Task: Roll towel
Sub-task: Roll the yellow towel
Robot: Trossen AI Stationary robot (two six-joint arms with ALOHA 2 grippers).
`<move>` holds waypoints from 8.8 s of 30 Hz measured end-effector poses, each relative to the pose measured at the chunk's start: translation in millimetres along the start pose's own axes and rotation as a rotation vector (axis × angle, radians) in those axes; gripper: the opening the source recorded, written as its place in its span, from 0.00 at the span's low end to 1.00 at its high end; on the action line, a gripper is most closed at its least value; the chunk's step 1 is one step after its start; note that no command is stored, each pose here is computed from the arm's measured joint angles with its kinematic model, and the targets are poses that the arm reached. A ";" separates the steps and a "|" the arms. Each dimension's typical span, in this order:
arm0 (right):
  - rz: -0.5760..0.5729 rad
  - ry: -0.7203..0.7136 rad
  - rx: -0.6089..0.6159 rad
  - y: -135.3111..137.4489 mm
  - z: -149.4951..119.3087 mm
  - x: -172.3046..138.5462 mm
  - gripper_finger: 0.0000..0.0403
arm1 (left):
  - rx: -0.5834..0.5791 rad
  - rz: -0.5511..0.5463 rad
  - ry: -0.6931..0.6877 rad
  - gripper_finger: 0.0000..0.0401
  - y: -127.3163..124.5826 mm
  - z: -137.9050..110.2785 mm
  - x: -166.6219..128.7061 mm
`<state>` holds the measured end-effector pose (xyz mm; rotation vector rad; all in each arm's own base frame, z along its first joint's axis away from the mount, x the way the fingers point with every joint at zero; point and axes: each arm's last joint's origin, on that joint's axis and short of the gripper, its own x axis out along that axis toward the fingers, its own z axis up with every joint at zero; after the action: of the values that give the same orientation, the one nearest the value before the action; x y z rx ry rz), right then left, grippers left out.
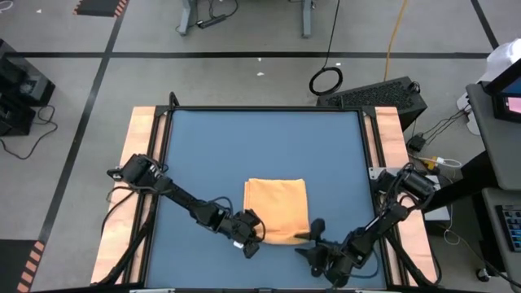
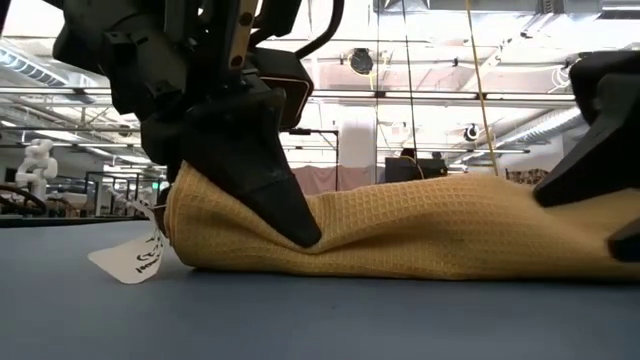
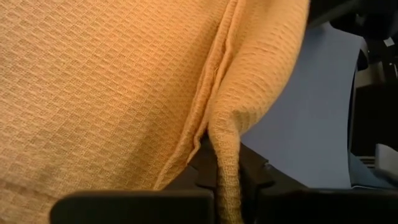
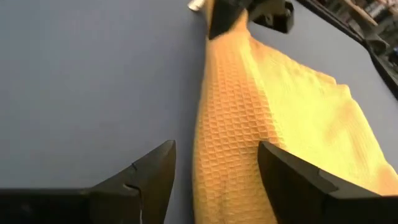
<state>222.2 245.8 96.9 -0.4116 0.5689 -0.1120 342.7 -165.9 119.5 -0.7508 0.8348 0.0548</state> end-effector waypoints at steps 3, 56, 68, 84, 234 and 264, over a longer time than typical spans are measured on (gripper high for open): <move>-0.010 0.010 0.006 -2.4 -0.3 2.6 0.54 | -0.002 -0.003 0.007 0.06 0.7 0.9 0.1; 0.037 0.298 0.599 -26.3 -10.7 26.8 0.10 | 0.914 0.452 -0.374 0.60 -23.4 -65.1 -7.1; 0.037 0.298 0.598 -26.4 -10.8 26.8 0.10 | 0.881 0.426 -0.185 0.60 -2.1 -44.1 1.1; 0.126 0.259 0.484 -32.0 6.1 6.0 0.20 | 0.585 0.214 0.016 0.08 6.7 -24.0 2.7; 0.341 0.363 0.443 -64.3 23.7 17.8 0.35 | 0.605 0.267 -0.025 0.12 9.4 -22.8 1.5; 0.050 0.137 -0.068 -26.8 6.6 -12.1 0.53 | 0.216 -0.081 0.218 0.13 39.6 50.0 -12.9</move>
<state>216.0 226.3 118.9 -0.4576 0.7195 -0.0732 353.5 -102.2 127.1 -0.5923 0.9984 -0.1900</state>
